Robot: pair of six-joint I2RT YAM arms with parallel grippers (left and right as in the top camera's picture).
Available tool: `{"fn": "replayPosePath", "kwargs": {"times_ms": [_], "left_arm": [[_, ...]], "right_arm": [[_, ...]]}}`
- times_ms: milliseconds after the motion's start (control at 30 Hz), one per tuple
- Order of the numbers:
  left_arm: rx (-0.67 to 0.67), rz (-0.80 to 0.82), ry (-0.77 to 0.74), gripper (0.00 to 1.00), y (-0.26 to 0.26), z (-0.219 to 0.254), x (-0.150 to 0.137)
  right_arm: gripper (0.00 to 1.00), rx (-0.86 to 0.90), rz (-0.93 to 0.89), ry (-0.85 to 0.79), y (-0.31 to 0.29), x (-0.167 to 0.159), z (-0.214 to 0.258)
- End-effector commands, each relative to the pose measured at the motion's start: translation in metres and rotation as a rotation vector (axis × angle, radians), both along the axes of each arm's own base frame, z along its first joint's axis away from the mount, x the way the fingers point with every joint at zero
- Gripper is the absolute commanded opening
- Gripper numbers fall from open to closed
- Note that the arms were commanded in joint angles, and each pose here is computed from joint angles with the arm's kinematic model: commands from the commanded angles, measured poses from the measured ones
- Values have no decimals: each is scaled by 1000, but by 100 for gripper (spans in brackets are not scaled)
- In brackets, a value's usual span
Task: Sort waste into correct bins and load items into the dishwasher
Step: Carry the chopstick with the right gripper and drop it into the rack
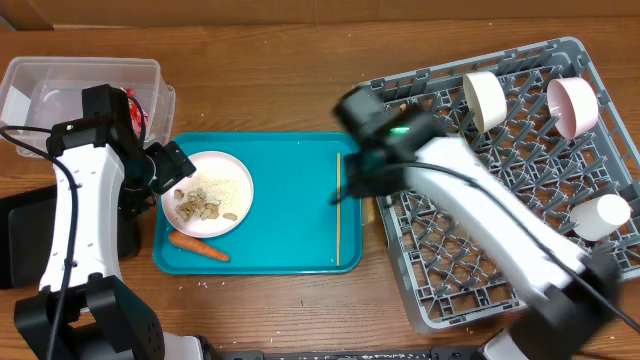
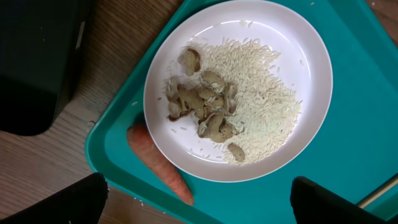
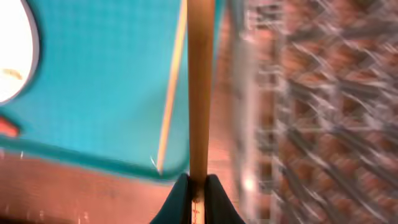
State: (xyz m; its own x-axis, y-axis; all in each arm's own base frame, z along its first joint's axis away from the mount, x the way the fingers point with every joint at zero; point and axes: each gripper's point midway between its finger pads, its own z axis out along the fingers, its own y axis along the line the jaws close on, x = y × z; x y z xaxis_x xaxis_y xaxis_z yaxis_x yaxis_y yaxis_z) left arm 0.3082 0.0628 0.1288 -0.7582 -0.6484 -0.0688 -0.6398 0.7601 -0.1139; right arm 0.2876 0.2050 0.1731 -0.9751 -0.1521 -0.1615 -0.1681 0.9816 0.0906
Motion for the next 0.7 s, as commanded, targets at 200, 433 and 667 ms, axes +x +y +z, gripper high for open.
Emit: {"fn": "replayPosePath", "kwargs": {"times_ms": [200, 433, 667], "left_arm": [[3, -24, -12, 96, -2, 3, -1], [6, -24, -11, 96, -2, 3, -1], [7, -32, -11, 96, -2, 3, -2]], "right_arm": [[4, -152, 152, 190, -71, -40, -2], [4, -173, 160, 294, -78, -62, -29], [4, -198, 137, 326, -84, -69, -56]]}}
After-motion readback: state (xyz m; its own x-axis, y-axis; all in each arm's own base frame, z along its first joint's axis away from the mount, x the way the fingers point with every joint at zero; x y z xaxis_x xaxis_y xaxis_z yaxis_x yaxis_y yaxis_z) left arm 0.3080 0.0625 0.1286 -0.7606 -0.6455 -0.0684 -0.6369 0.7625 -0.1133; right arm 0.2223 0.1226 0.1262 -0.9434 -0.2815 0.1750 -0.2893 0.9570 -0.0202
